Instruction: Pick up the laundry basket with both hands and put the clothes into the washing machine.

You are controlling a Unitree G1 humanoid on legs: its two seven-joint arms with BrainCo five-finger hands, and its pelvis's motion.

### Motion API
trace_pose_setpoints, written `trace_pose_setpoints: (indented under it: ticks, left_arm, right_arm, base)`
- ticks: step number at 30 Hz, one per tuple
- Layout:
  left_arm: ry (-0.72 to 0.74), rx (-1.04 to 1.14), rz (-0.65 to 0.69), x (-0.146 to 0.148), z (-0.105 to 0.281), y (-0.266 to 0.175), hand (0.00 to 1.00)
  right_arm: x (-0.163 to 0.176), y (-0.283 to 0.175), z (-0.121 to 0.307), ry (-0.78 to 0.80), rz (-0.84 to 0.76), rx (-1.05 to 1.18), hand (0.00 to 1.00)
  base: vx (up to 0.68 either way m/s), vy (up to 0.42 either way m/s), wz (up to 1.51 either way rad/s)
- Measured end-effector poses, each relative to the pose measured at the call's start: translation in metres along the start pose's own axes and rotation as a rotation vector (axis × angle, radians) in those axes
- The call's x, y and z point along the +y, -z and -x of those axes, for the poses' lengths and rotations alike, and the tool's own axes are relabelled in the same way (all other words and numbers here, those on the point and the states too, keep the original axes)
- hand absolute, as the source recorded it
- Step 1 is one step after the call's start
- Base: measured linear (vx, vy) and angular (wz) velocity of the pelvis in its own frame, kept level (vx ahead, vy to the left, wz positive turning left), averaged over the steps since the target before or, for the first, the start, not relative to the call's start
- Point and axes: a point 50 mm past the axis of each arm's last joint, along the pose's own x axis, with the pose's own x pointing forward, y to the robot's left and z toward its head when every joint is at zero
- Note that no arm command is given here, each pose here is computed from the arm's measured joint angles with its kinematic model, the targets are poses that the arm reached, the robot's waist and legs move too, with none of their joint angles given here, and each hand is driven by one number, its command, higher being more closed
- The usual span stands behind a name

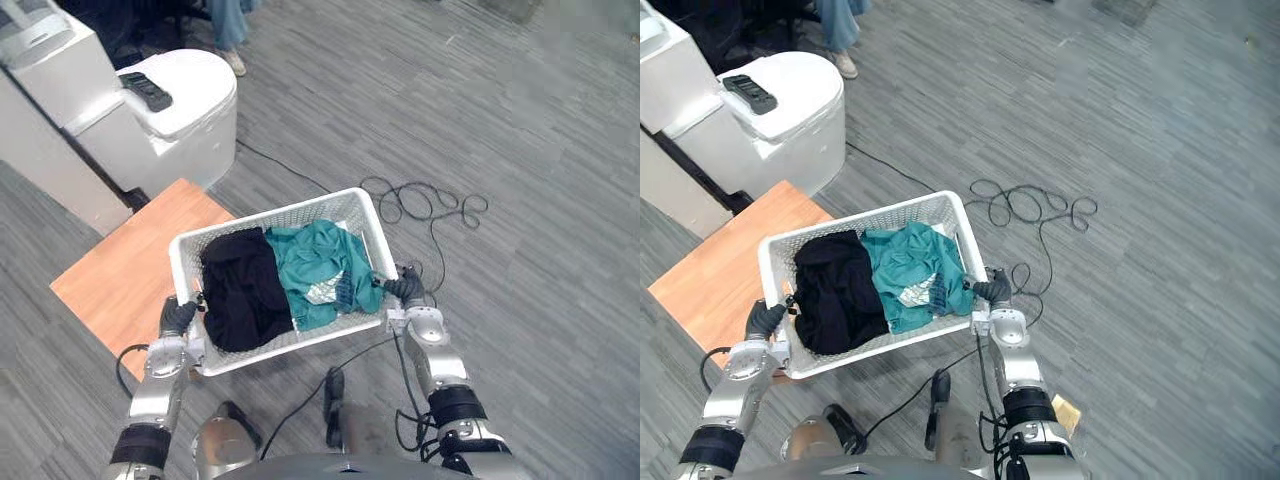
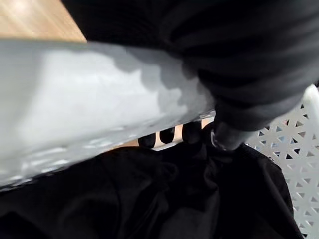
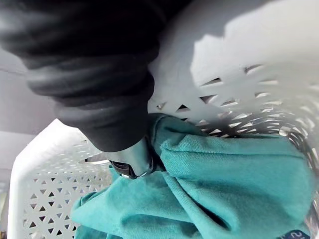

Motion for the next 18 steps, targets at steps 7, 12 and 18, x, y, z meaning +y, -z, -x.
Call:
trace_pose_setpoints:
  ticks: [7, 12, 18]
  left_arm:
    - [0.083, 0.066, -0.01, -0.025, 0.006, 0.017, 1.0]
    - [0.089, 0.158, 0.019, -0.027, 0.025, 0.047, 1.0]
    - [0.047, 0.176, 0.052, -0.017, 0.031, 0.054, 1.0]
  right_arm:
    - [-0.03, 0.018, 0.036, 0.103, 0.016, 0.003, 1.0]
    - [-0.035, 0.029, 0.044, 0.096, 0.082, 0.034, 1.0]
    - [-0.024, 0.031, 0.038, 0.066, 0.072, 0.052, 1.0]
  base:
    - [-0.08, -0.131, -0.19]
    - [-0.14, 0.047, -1.39]
    - [-0.09, 0.059, -0.87]
